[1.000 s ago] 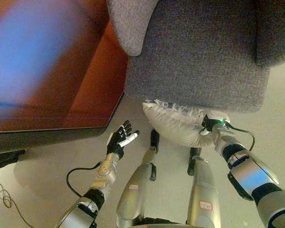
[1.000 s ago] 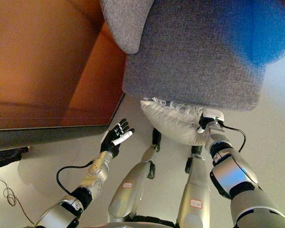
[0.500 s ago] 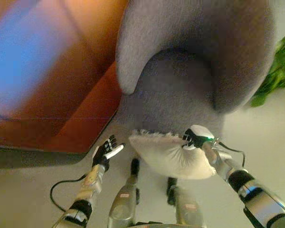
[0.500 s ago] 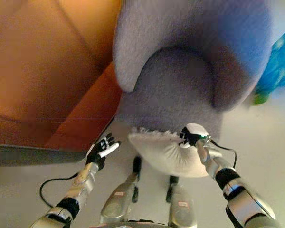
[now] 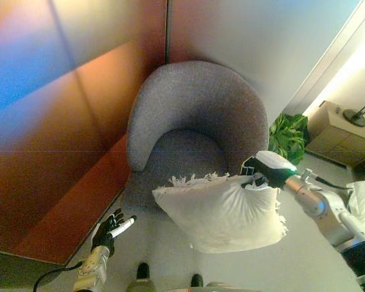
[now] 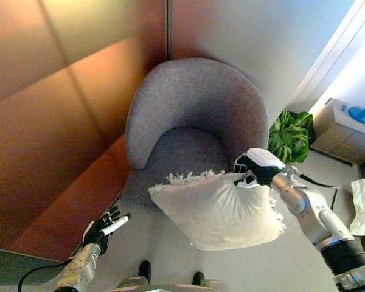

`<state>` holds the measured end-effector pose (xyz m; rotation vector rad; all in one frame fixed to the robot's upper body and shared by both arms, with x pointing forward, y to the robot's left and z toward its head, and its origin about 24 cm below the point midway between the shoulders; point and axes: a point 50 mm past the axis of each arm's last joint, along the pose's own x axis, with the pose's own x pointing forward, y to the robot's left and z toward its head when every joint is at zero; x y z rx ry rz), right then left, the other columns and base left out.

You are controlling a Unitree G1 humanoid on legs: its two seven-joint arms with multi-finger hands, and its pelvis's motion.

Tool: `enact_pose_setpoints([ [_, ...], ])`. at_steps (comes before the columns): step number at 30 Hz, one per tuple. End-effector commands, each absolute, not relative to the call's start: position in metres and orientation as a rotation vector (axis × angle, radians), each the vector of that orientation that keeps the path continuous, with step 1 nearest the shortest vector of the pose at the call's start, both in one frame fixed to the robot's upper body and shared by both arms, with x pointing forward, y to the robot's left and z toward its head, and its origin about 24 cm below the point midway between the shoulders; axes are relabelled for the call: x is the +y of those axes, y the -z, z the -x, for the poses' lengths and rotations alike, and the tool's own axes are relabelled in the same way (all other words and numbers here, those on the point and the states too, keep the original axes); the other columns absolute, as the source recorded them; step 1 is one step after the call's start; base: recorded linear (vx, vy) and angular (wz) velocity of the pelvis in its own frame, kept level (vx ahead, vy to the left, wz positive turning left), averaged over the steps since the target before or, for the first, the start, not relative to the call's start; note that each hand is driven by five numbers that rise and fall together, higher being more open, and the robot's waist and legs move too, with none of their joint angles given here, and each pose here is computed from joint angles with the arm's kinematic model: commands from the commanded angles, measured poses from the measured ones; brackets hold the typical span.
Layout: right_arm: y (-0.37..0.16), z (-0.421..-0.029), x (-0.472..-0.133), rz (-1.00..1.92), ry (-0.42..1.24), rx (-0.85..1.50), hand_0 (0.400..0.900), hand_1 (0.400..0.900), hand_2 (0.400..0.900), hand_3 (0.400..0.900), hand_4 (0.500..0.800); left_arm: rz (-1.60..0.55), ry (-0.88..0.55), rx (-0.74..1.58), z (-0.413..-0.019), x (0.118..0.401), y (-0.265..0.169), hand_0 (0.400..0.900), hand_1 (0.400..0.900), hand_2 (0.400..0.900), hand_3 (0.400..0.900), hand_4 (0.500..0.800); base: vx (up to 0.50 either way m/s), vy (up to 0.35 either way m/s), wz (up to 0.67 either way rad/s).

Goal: Pick up the pillow and put it on the sofa.

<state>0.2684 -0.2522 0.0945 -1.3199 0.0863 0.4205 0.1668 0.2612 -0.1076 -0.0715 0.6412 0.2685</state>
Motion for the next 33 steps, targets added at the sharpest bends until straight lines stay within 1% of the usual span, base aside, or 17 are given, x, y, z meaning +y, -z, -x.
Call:
enact_pose_setpoints([
  [1,-0.209,-0.292,-0.249,1.318,-0.178,-0.318,0.400,0.400,0.400,0.400,0.500,-0.016,-0.238,0.610,-0.181,0.274,0.098,0.900,0.900,0.900,0.900,0.800,0.000,0.000,0.00],
  [8,-0.245,-0.310,-0.253,1.338,-0.096,-0.334,0.400,0.400,0.400,0.400,0.500,-0.034,-0.250,0.624,-0.181,0.277,0.098,0.900,0.900,0.900,0.900,0.800,0.017,0.000,0.04],
  [10,-0.246,-0.315,-0.253,1.334,-0.092,-0.316,0.400,0.400,0.400,0.400,0.500,-0.034,-0.248,0.624,-0.182,0.277,0.098,0.900,0.900,0.900,0.900,0.800,0.036,0.002,0.13],
  [14,-0.236,-0.336,-0.262,1.338,-0.064,-0.186,0.400,0.400,0.400,0.400,0.500,-0.044,-0.230,0.625,-0.187,0.272,0.097,0.900,0.900,0.900,0.900,0.800,0.053,-0.002,0.23],
  [15,-0.228,-0.344,-0.267,1.353,-0.064,-0.110,0.571,0.571,0.571,0.571,0.602,-0.049,-0.220,0.628,-0.188,0.271,0.097,0.900,0.900,0.900,0.900,0.800,0.066,-0.016,0.27],
  [16,-0.218,-0.351,-0.272,1.372,-0.065,-0.033,0.900,0.900,0.900,0.900,0.800,-0.054,-0.208,0.630,-0.190,0.270,0.096,0.900,0.900,0.900,0.900,0.800,0.070,-0.027,0.28],
  [18,-0.210,-0.361,-0.281,1.386,-0.046,0.061,0.900,0.900,0.900,0.900,0.800,-0.060,-0.190,0.633,-0.193,0.268,0.095,0.900,0.900,0.900,0.900,0.800,0.074,-0.045,0.24],
  [21,-0.209,-0.377,-0.303,1.398,0.043,0.198,0.900,0.900,0.900,0.900,0.800,-0.075,-0.122,0.651,-0.198,0.263,0.095,0.900,0.900,0.900,0.900,0.800,0.073,-0.044,0.27],
  [25,-0.209,-0.380,-0.330,1.385,0.138,0.371,0.900,0.900,0.900,0.900,0.800,-0.089,-0.042,0.659,-0.199,0.259,0.096,0.900,0.900,0.900,0.900,0.800,0.055,-0.032,0.28],
  [29,-0.225,-0.379,-0.339,1.352,0.211,0.374,0.900,0.900,0.900,0.900,0.800,-0.100,-0.010,0.664,-0.198,0.260,0.096,0.900,0.900,0.900,0.900,0.800,0.015,-0.017,0.18],
  [33,-0.234,-0.379,-0.340,1.336,0.220,0.335,0.900,0.900,0.900,0.900,0.800,-0.088,0.019,0.663,-0.195,0.258,0.096,0.900,0.900,0.900,0.900,0.800,0.001,0.008,0.03],
])
